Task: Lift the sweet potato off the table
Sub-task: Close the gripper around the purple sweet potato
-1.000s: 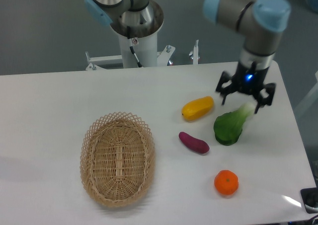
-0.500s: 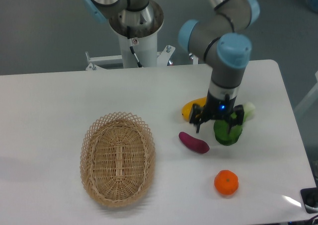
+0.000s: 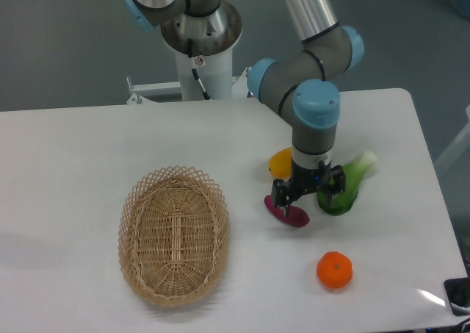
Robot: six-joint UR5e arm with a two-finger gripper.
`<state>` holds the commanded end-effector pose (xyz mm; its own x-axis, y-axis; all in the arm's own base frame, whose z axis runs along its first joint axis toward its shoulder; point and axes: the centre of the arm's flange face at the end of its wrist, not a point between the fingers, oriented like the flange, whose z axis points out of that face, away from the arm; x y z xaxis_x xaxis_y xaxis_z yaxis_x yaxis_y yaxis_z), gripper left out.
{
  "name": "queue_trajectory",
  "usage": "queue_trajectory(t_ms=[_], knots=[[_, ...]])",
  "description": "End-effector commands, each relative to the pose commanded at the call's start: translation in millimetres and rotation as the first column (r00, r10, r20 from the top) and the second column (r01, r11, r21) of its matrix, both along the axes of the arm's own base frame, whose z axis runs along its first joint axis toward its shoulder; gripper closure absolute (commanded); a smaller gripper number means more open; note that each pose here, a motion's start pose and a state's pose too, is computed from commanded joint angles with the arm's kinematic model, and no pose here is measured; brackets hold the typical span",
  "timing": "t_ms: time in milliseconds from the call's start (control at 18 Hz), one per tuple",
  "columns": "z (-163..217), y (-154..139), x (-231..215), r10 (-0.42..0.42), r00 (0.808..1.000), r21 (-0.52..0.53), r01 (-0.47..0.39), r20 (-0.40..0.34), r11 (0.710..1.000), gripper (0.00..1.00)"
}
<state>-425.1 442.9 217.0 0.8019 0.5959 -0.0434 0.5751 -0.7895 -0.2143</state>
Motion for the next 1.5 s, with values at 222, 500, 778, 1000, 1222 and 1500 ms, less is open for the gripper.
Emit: queue_trajectory(t_ms=[222,500,778,1000,1222,1500], knots=[[-14.8,5.9,5.5,0.003,1.0,-0.036,-0.003,0.006,0.999,0.0],[-21.0,9.5,9.4,-0.008,1.0,-0.059,0.008,0.001,0.998,0.0],[-24.8,10.6,9.3,0.001,1.0,-0.061,-0.001,0.005,0.998,0.01],[-29.4,13.4,12.5,-0.005,1.0,-0.077,0.006,0.003,0.997,0.11],[-33.6,15.0,13.7,-0.009,1.0,-0.087,0.009,0.005,0.996,0.11],[-34.1,14.8,12.4,-0.012,1.0,-0.103,0.011,-0.006,0.995,0.11]])
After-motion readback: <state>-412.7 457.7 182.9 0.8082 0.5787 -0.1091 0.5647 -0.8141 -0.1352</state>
